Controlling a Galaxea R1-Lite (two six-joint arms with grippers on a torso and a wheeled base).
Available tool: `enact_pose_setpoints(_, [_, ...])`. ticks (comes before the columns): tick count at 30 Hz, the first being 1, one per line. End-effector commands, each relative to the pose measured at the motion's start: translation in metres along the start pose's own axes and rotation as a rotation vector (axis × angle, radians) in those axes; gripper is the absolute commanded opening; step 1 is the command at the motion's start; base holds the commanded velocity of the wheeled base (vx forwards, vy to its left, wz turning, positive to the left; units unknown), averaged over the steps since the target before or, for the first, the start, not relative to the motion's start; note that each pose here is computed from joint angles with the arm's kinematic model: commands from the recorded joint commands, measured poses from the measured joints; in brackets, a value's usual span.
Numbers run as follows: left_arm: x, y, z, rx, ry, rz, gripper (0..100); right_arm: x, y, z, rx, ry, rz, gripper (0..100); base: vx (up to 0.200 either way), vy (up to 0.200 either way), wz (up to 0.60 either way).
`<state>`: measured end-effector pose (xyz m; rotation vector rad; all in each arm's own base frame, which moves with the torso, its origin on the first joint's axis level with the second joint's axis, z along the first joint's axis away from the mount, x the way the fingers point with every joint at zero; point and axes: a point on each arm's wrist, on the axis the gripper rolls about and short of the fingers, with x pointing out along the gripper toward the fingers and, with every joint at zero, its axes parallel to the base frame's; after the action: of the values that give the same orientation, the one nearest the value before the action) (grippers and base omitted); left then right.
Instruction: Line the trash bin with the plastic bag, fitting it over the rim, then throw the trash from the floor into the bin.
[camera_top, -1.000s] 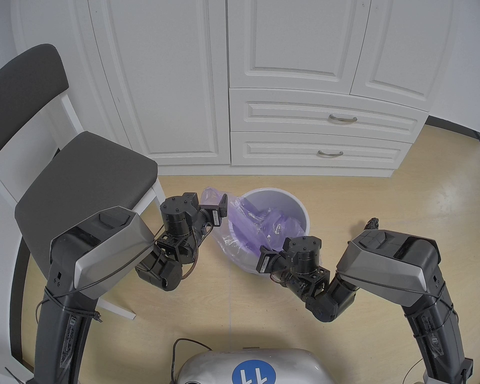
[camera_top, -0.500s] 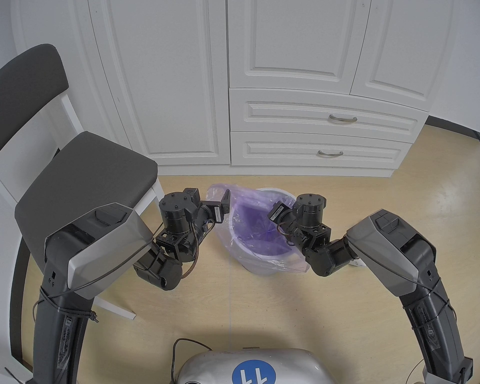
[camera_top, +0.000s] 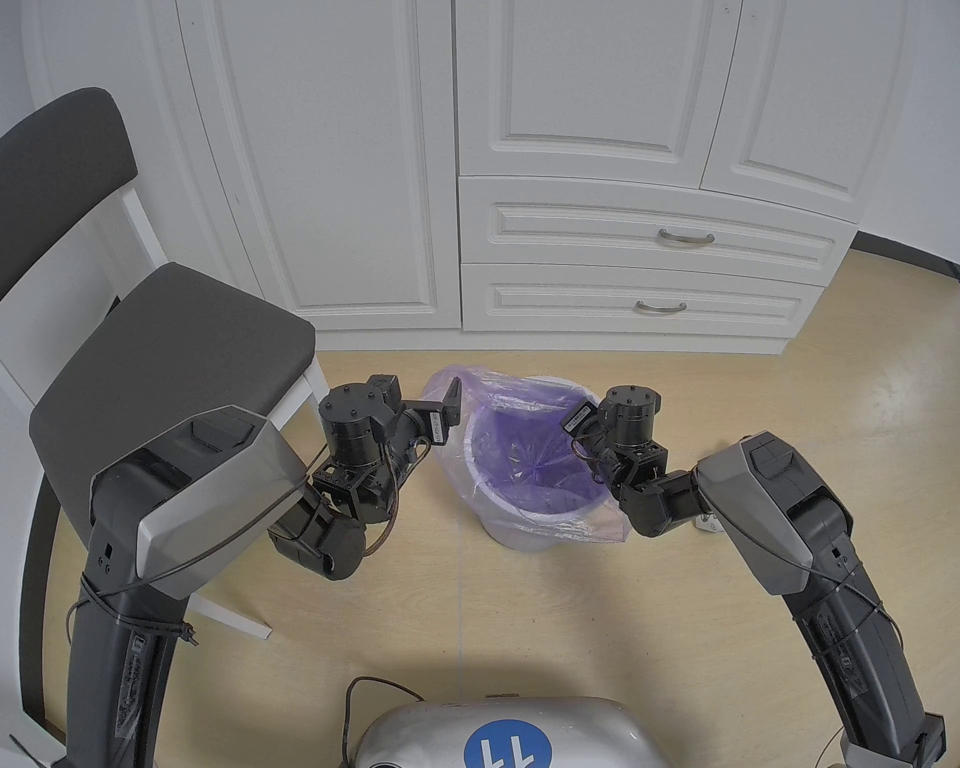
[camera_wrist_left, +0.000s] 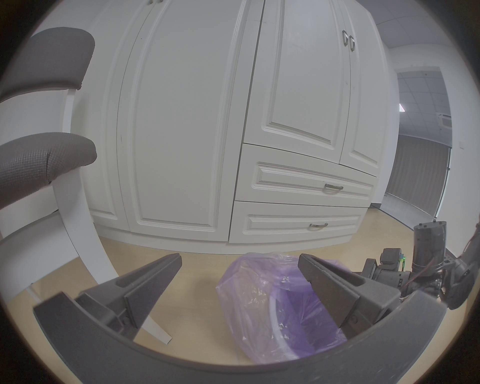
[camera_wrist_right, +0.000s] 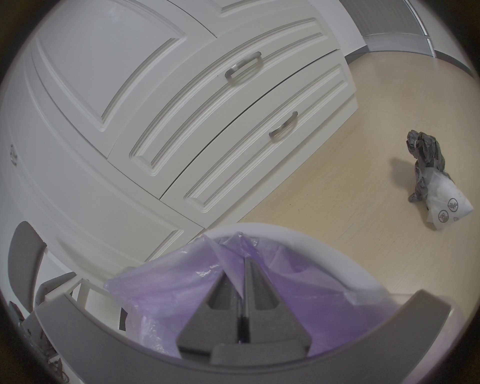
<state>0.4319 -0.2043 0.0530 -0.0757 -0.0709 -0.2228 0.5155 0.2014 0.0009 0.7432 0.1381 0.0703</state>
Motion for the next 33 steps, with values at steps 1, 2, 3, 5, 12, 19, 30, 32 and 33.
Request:
enact_pose_setpoints(1, [0.000,0.000,-0.002,0.001,0.004,0.000,100,-0.006,0.019,0.005,0.005,-0.022,0.014,0,0.000,0.000,0.00])
enact_pose_setpoints(2, [0.000,0.000,-0.002,0.001,0.004,0.000,100,-0.008,0.022,0.008,0.006,-0.025,0.016,0,0.000,0.000,0.00])
enact_pose_setpoints(3, [0.000,0.000,-0.002,0.001,0.004,0.000,100,-0.011,0.024,0.011,0.006,-0.024,0.017,0,0.000,0.000,0.00])
enact_pose_setpoints(5, [0.000,0.000,-0.002,0.001,0.004,0.000,100,-0.017,0.030,0.017,0.007,-0.019,0.019,0,0.000,0.000,0.00])
enact_pose_setpoints(12, [0.000,0.000,-0.002,0.001,0.004,0.000,100,-0.026,0.042,0.040,0.009,-0.030,0.031,0,0.000,0.000,0.00])
enact_pose_setpoints(19, [0.000,0.000,-0.002,0.001,0.004,-0.001,100,-0.015,0.030,0.046,0.014,-0.057,0.028,0,0.000,0.000,0.00])
enact_pose_setpoints(30, [0.002,0.000,-0.003,0.000,0.000,0.000,100,-0.002,0.019,0.064,0.024,-0.128,0.024,0,0.000,0.000,0.00])
enact_pose_setpoints(32, [0.002,0.000,-0.003,0.000,0.000,0.000,100,0.001,0.016,0.068,0.024,-0.138,0.019,0,0.000,0.000,0.00])
enact_pose_setpoints(33, [0.002,0.000,-0.003,0.000,0.000,0.000,100,0.002,0.014,0.069,0.024,-0.141,0.019,0,0.000,0.000,0.00])
